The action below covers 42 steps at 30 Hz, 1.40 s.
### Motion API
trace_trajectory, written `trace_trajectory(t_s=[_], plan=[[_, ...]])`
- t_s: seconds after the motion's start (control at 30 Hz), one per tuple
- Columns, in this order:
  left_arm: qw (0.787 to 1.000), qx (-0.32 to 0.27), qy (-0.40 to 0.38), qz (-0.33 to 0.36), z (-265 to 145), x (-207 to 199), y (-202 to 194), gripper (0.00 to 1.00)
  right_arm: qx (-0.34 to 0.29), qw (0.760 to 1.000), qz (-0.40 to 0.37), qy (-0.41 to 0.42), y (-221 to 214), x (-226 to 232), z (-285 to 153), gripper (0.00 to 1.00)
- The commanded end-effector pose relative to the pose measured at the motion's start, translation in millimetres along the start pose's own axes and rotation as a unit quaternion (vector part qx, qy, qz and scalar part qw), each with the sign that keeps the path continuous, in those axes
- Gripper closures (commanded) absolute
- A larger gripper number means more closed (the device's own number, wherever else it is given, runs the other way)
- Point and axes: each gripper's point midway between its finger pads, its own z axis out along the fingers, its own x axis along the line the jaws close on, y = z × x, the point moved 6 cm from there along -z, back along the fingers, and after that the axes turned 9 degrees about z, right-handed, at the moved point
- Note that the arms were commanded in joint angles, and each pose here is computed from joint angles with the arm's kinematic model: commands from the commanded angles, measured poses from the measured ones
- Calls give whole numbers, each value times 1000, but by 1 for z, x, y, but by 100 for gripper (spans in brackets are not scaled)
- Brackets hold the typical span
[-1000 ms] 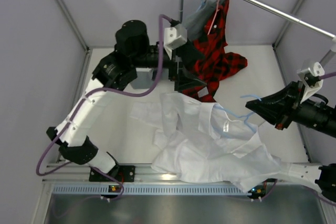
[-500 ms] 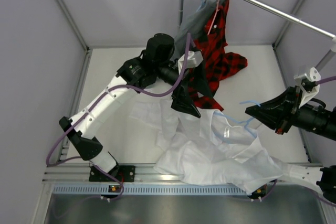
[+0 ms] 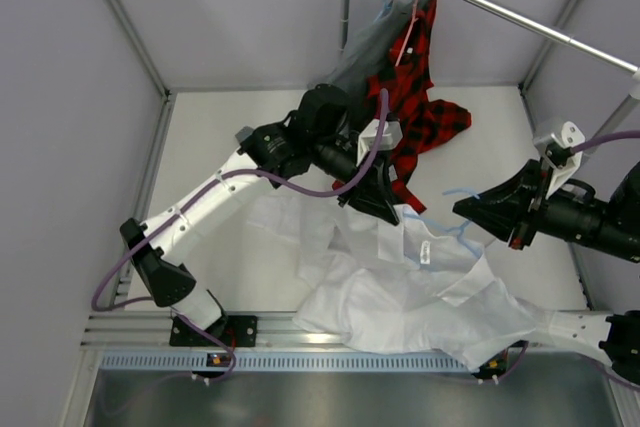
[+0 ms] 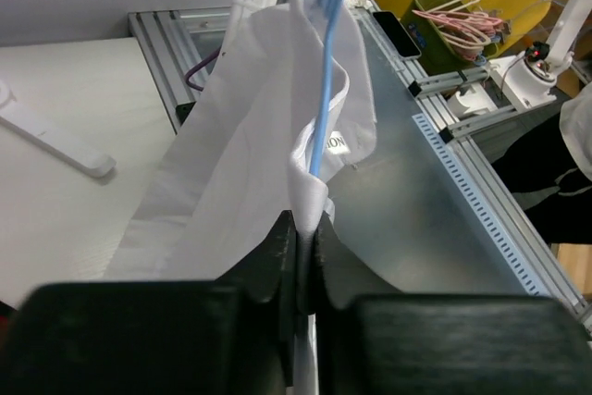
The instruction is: Place the shirt on the hanger
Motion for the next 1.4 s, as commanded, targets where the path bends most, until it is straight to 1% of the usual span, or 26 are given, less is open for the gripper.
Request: trace_trajectory(t_s=[0.0, 0.13, 0.17, 0.2, 0.23, 0.27, 0.3, 0.33, 0.37, 0.4, 0.47, 0.5, 0.53, 0.57, 0.63, 0.77, 0.87, 1.0, 1.1, 1.13, 1.17, 1.2, 1.23, 1.3, 1.33, 1.37], plan=[[999, -7, -4, 42, 2, -4, 9, 100, -43, 999, -8, 27, 20, 10, -2, 100], [998, -14, -19, 64, 0, -10, 14, 100, -46, 999, -3, 29, 20, 10, 0, 100], [997, -16, -21, 71, 0, -12, 16, 100, -44, 999, -2, 27, 19, 10, -1, 88], [997, -19, -27, 71, -2, -14, 17, 100, -43, 999, -7, 15, 19, 7, -4, 68], [997, -21, -29, 74, -3, -15, 19, 100, -29, 1000, -10, -7, 14, 2, -20, 37], [997, -23, -33, 72, -5, -17, 19, 100, -33, 999, -11, -39, 14, -6, -30, 31], [996, -27, -39, 73, -9, -20, 21, 100, -37, 999, -8, -39, 11, -6, -45, 29], [996, -29, -41, 75, -11, -21, 21, 100, -43, 999, -1, -19, 12, -1, -61, 27], [996, -29, -42, 70, -13, -22, 19, 100, -26, 1000, 9, -11, 3, -1, -71, 23], [996, -32, -39, 74, -17, -25, 22, 100, -16, 999, 34, 18, -3, 5, -77, 22], [996, -33, -38, 78, -19, -30, 23, 100, 20, 998, 54, 41, -27, 6, -82, 22], [995, -35, -38, 84, -21, -34, 26, 100, 20, 997, 66, 45, -37, 4, -89, 21], [995, -35, -38, 85, -22, -36, 27, 100, 48, 996, 71, 34, -52, -1, -79, 18], [995, -36, -37, 85, -23, -38, 29, 100, 56, 995, 73, 32, -58, -3, -77, 16], [995, -38, -34, 89, -26, -43, 32, 100, 65, 995, 70, 25, -70, -8, -75, 15], [994, -45, -55, 86, -28, -54, 38, 100, 74, 996, 41, 25, -76, -13, -67, 12], [993, -47, -58, 86, -30, -60, 42, 100, 79, 996, 24, 39, -76, -11, -51, 12], [994, -48, -55, 84, -32, -62, 45, 100, 88, 994, 15, 68, -77, -5, -22, 15], [995, -47, -43, 76, -31, -61, 48, 100, 90, 992, 10, 87, -77, -1, -6, 23], [995, -47, -40, 73, -32, -60, 50, 100, 88, 992, 10, 89, -76, -1, -4, 38], [996, -48, -39, 70, -33, -62, 54, 100, 84, 992, 5, 89, -76, -1, -4, 57], [996, -48, -32, 70, -33, -61, 56, 100, 75, 993, 3, 86, -73, -2, -7, 82], [996, -47, -5, 70, -33, -56, 58, 100, 65, 995, 2, 78, -71, -3, -10, 100], [996, -54, 31, 66, -37, -55, 67, 100, 26, 998, 2, 52, -61, -9, -23, 100], [993, -65, 75, 63, -40, -48, 74, 98, 11, 999, 4, 38, -56, -11, -29, 100], [990, -74, 103, 63, -44, -45, 80, 69, -1, 1000, 11, 15, -53, -16, -35, 100]])
